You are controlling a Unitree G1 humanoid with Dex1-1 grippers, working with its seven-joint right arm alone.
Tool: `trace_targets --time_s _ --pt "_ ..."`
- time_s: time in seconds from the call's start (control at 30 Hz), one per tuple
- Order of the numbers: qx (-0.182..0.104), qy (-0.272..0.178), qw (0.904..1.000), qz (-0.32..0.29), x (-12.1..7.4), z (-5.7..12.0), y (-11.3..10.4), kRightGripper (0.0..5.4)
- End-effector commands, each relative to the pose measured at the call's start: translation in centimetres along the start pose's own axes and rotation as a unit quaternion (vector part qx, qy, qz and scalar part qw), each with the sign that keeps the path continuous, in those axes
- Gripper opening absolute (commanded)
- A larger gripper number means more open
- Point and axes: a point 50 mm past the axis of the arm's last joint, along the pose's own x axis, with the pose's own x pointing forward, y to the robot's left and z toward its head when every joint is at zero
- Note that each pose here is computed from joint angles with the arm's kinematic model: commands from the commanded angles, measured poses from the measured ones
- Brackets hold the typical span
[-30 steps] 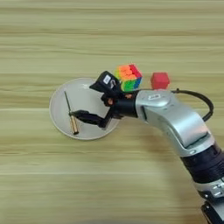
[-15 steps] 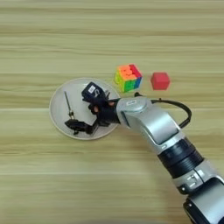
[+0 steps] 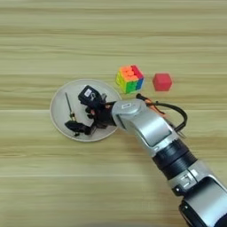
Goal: Move the objects on the table
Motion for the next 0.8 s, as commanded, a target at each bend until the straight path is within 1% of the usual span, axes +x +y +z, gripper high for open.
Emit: trace_targets --time_s 0.03,0.23,0.37,0.47,0.8 --pt "-0.058 -0.048 0.9971 -0.013 -0.1 3.5 -0.3 4.14" --pt "-0.066 -0.036 0.997 -0.017 0.1 3.0 -0.5 3.57" --pt "-0.076 -0.017 0.9968 -0.02 0.3 2.3 -0.6 3.16" --pt "-0.079 -0.012 0.9966 -0.022 0.4 2.0 -0.7 2.85" --pt "-0.075 0.0 0.9965 -0.037 0.5 1.2 -1.6 1.92"
